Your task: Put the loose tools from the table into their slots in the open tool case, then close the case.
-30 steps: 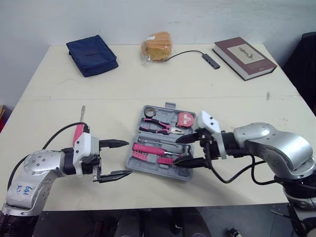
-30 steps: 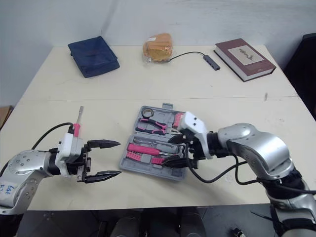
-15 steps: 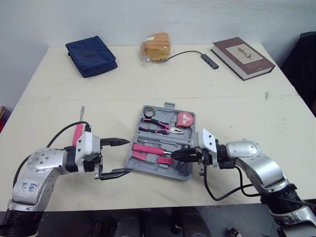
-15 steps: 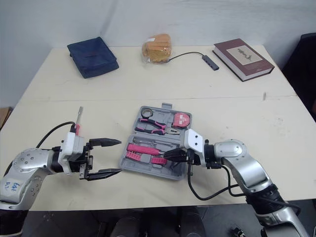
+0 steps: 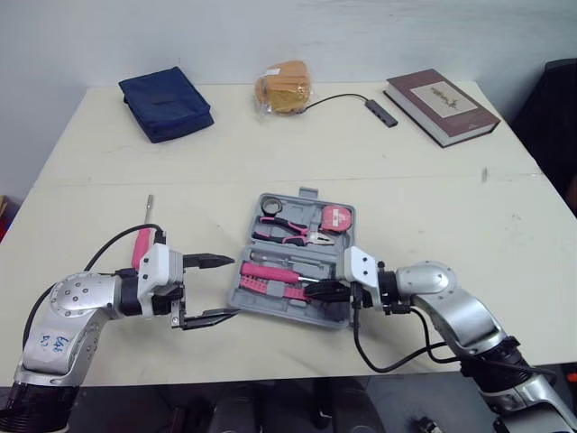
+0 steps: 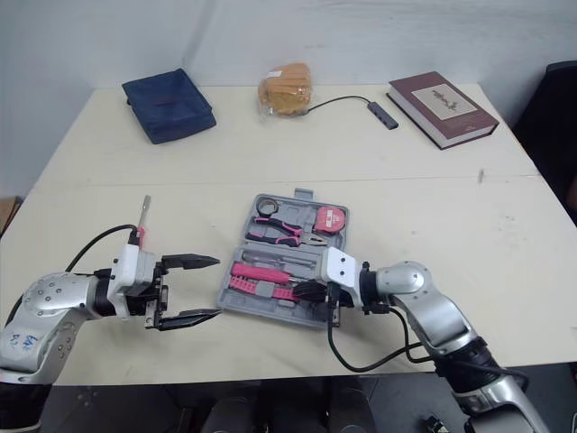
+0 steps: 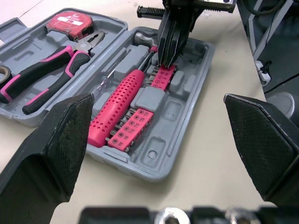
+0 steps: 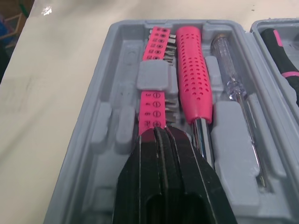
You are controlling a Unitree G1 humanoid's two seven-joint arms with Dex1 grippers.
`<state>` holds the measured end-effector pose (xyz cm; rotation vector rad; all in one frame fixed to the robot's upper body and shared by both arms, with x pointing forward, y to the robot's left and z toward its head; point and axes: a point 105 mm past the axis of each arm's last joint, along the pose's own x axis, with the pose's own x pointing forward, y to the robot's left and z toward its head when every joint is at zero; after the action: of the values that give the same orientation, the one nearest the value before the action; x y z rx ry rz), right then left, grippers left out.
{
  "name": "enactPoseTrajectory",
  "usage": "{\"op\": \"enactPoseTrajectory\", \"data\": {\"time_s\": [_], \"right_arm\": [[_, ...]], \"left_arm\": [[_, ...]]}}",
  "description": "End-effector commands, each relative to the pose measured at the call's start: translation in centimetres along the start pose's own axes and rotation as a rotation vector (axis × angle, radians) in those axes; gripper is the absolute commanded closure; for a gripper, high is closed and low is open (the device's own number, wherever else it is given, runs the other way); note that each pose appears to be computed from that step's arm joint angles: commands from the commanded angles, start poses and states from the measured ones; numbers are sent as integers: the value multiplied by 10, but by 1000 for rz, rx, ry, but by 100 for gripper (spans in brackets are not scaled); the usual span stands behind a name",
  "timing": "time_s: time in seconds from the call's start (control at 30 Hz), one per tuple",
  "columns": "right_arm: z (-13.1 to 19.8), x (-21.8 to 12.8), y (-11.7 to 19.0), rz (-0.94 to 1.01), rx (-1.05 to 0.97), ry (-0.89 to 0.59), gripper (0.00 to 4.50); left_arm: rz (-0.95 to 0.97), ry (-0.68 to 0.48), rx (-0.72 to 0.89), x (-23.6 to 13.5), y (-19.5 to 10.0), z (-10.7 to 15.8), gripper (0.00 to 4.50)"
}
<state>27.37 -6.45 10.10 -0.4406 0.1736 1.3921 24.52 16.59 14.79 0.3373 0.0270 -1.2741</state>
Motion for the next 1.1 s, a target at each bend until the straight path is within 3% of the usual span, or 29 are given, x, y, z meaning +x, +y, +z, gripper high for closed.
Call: {"op": "enactPoseTrajectory", "data": {"time_s": [0.03, 0.1, 0.23, 0.3, 0.4, 0.53, 0.63, 0.83, 1.1], "right_arm": [[-21, 6, 7, 14, 4, 95, 444], [-12, 3, 7, 18, -15, 51, 444], [38, -47, 1, -5, -70, -255, 444], [33, -81, -18, -142, -85, -227, 444], [38, -134, -46, -362, -17, -264, 353], [36, -161, -52, -466, -80, -236, 155], [-12, -234, -50, -681, -144, -17, 7], [-57, -310, -36, -950, -112, 131, 7], [-74, -321, -22, -989, -101, 178, 7]], "left_arm": [[43, -15, 41, -3, 6, 6, 0], [85, -22, 37, -8, 11, 7, 0], [294, -17, -36, -44, 23, -2, 0], [443, -12, -53, -70, 30, -5, 0], [584, 104, -5, -111, 30, -16, 0], [696, 124, -1, -140, 30, -20, 0], [850, 303, -44, -200, 10, -54, 0], [1165, 316, -146, -268, -12, -73, 0], [1197, 251, -145, -260, -5, -71, 0]]}}
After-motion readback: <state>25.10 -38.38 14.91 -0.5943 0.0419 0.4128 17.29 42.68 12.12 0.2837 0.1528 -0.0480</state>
